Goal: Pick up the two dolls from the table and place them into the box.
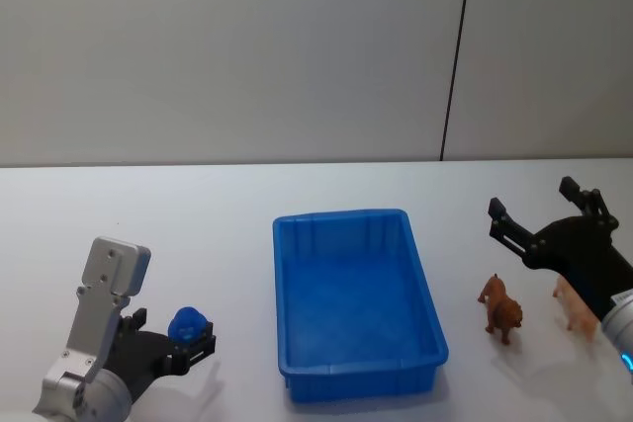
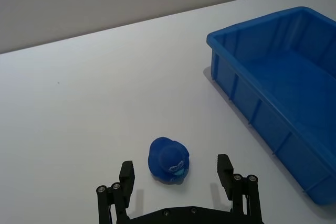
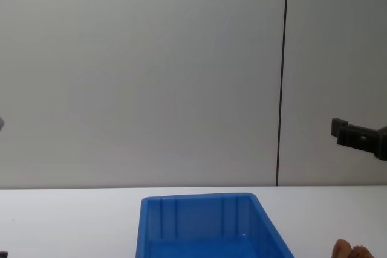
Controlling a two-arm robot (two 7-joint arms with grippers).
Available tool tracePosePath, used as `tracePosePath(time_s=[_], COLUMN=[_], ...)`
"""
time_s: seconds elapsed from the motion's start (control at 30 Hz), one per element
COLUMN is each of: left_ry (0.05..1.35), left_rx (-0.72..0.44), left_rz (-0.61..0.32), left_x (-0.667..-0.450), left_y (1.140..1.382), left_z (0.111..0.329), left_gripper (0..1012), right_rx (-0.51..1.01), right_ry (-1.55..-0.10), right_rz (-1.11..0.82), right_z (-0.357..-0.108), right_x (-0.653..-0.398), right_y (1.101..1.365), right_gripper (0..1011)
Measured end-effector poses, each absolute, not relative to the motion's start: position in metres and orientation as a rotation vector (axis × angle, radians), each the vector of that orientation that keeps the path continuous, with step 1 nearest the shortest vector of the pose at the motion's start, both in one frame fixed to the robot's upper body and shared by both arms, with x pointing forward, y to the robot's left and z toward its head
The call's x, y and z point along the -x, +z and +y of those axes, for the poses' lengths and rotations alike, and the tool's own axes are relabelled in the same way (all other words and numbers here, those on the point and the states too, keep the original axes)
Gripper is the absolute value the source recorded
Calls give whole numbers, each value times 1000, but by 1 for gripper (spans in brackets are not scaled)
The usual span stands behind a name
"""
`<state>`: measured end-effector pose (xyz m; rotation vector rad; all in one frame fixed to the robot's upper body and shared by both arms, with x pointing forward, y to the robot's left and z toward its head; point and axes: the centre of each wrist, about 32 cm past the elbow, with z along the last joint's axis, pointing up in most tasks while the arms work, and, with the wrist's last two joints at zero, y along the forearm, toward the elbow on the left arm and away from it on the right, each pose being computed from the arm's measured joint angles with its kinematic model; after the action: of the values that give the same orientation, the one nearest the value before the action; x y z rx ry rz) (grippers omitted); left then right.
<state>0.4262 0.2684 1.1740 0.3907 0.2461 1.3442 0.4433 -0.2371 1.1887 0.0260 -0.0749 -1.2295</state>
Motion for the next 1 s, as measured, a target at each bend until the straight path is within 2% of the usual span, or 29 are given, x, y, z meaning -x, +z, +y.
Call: tracePosePath(time_s=[0.5,1.0], left_ry=[1288,1289], left_rx=[-388,-410], left_rz=[316,341], left_x=[-448,-474], left_y=[1163,1161], left_z=[278,281], left_gripper=[1001,1001], right_rx=[-26,-26], right_ry=[-1230,-1230], right_rz=[-75,-75], right_z=[-237,-237], right_x=[-443,-443], right_y=[1189,1189], right_gripper=[1001,1001])
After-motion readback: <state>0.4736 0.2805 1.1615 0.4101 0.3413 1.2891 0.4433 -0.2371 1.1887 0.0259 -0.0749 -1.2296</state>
